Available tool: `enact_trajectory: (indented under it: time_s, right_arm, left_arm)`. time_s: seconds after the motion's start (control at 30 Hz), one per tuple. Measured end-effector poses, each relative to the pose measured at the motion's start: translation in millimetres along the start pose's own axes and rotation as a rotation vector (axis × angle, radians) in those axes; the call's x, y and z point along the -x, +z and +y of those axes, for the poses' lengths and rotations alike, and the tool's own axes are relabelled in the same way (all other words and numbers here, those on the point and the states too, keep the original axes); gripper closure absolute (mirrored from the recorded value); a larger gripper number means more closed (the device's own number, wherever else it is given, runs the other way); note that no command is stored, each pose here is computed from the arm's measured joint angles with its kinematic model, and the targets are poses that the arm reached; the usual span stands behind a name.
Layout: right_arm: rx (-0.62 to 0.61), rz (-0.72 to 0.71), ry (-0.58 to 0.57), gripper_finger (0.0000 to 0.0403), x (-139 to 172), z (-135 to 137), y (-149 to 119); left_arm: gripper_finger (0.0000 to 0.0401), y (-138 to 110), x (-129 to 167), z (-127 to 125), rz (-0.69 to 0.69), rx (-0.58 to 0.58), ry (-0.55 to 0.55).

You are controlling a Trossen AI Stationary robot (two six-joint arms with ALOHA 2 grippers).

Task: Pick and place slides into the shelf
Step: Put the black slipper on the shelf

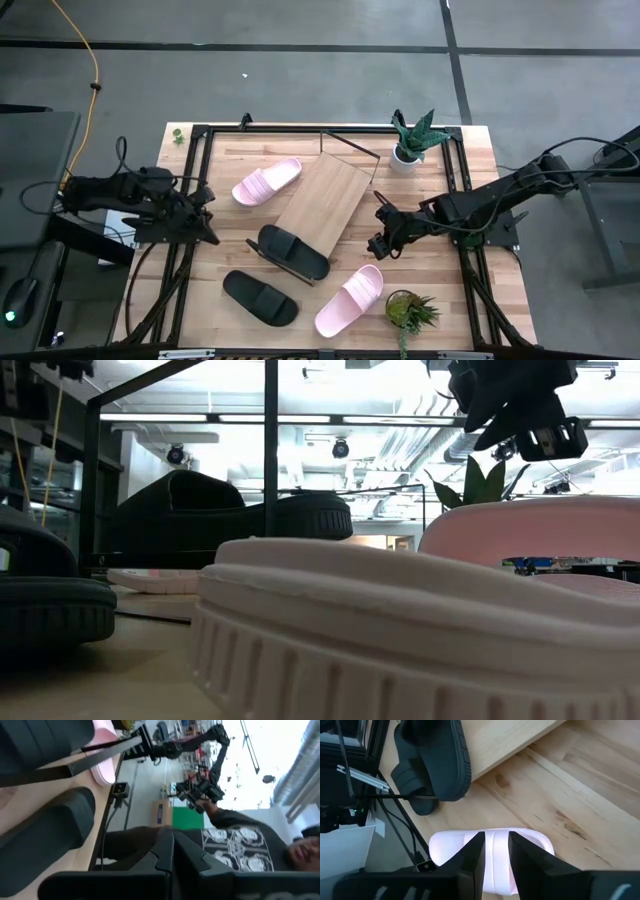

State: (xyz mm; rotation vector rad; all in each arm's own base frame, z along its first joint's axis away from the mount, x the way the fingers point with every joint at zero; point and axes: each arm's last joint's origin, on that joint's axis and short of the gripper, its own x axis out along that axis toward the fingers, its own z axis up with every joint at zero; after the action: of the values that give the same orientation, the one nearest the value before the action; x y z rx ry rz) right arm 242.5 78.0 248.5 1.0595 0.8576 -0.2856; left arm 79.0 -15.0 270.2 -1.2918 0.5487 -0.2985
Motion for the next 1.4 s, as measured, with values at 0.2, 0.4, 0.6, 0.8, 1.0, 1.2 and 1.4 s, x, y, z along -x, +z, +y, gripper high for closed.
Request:
enact_trajectory:
  time_s: [0.2, 0.4, 0.6, 0.8, 1.0, 1.2, 1.4]
  right_arm:
    - [0.008, -0.016, -0.005, 0.0327, 0.0, -0.2, 0.4]
    - [0.032, -0.015, -0.005, 0.0327, 0.0, -0.1, 0.3]
    - [0.075, -0.014, -0.005, 0.0327, 0.0, -0.1, 0.3]
    - [0.102, -0.007, -0.004, 0.0327, 0.0, -0.2, 0.1]
    - [0.136, 0.000, -0.003, 0.0327, 0.0, -0.2, -0.1]
    - [0.166, 0.002, -0.007, 0.0327, 0.0, -0.6, -0.2]
    - [0.168, 0.004, -0.005, 0.0327, 0.0, -0.4, -0.4]
  left_arm:
    - [0.0400, -7.5, -16.5, 0.2, 0.060, 0.033, 0.074]
    - [0.0400, -21.6, -41.9, -5.3, 0.137, -0.010, 0.107]
    - [0.0401, -37.2, -55.1, -4.5, 0.056, -0.023, 0.186]
    - [0.0401, -53.5, -71.4, 2.1, -0.039, -0.011, 0.297]
    - [0.0400, -70.9, -94.7, 15.0, -0.075, 0.015, 0.420]
    - [0.0388, -81.8, -124.2, 25.3, -0.090, -0.008, 0.456]
    - [0.0311, -91.0, -150.6, 34.9, -0.097, 0.015, 0.442]
